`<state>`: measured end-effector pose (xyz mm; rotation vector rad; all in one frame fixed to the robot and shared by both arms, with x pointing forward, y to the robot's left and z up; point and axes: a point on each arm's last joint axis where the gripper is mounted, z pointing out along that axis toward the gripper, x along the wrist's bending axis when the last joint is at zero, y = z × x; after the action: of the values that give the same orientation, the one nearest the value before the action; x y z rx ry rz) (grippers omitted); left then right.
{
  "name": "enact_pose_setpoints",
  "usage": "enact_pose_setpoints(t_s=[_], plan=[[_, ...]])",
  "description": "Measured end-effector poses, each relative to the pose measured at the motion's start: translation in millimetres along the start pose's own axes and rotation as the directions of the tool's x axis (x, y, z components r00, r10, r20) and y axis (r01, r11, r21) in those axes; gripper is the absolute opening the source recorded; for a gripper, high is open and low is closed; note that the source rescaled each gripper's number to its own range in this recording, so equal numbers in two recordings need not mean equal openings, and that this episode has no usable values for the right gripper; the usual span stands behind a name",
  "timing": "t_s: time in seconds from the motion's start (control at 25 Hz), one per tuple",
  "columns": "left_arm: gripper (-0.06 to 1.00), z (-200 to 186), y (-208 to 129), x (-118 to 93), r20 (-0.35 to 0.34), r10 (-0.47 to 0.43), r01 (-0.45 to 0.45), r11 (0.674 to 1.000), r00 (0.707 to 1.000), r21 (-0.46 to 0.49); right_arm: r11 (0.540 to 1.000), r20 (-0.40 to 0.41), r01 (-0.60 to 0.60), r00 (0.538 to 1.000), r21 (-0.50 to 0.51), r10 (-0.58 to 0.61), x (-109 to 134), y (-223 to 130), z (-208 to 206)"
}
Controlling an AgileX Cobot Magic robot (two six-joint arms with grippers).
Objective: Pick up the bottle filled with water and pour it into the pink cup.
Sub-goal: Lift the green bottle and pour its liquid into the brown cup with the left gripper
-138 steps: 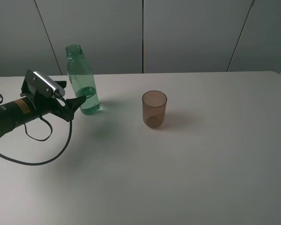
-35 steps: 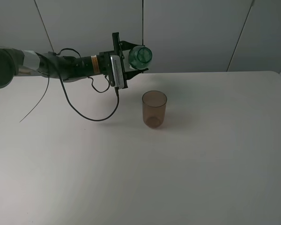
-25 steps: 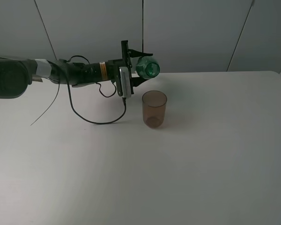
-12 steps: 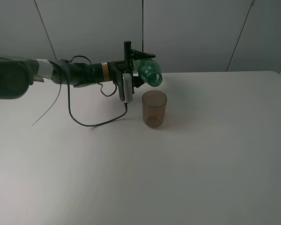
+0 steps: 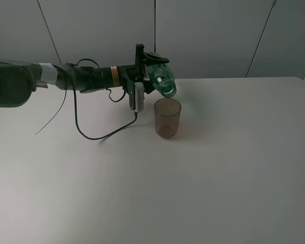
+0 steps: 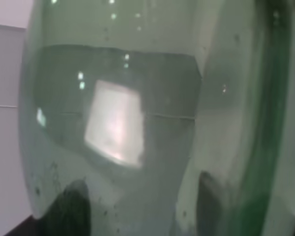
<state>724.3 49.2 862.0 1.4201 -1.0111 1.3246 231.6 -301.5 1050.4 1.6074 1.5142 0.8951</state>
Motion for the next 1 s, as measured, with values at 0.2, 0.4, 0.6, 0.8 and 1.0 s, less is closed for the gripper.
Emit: enact_pose_setpoints(t_s=[0.2,0.4,0.6,0.8,1.0], plan=[[0.01,3,-1,6,0.004,0.055,-0.055,0.998,0.998,-0.013,1.000,0.000,0.000,1.000,0.000,0.000,0,0,0],[0.01,3,0,6,0.015,0.081,-0.081,0.996,0.997,-0.023,1.000,0.000,0.000,1.000,0.000,0.000,0,0,0],[0.01,4,2,7,0.034,0.113,-0.111,0.993,0.993,-0.043,1.000,0.000,0.000,1.000,0.000,0.000,0,0,0],[0.01,6,5,16,0.038,0.153,-0.151,0.987,0.988,-0.060,1.000,0.000,0.000,1.000,0.000,0.000,0,0,0],[0.01,6,7,26,0.041,0.201,-0.198,0.978,0.979,-0.069,1.000,0.000,0.000,1.000,0.000,0.000,0,0,0]])
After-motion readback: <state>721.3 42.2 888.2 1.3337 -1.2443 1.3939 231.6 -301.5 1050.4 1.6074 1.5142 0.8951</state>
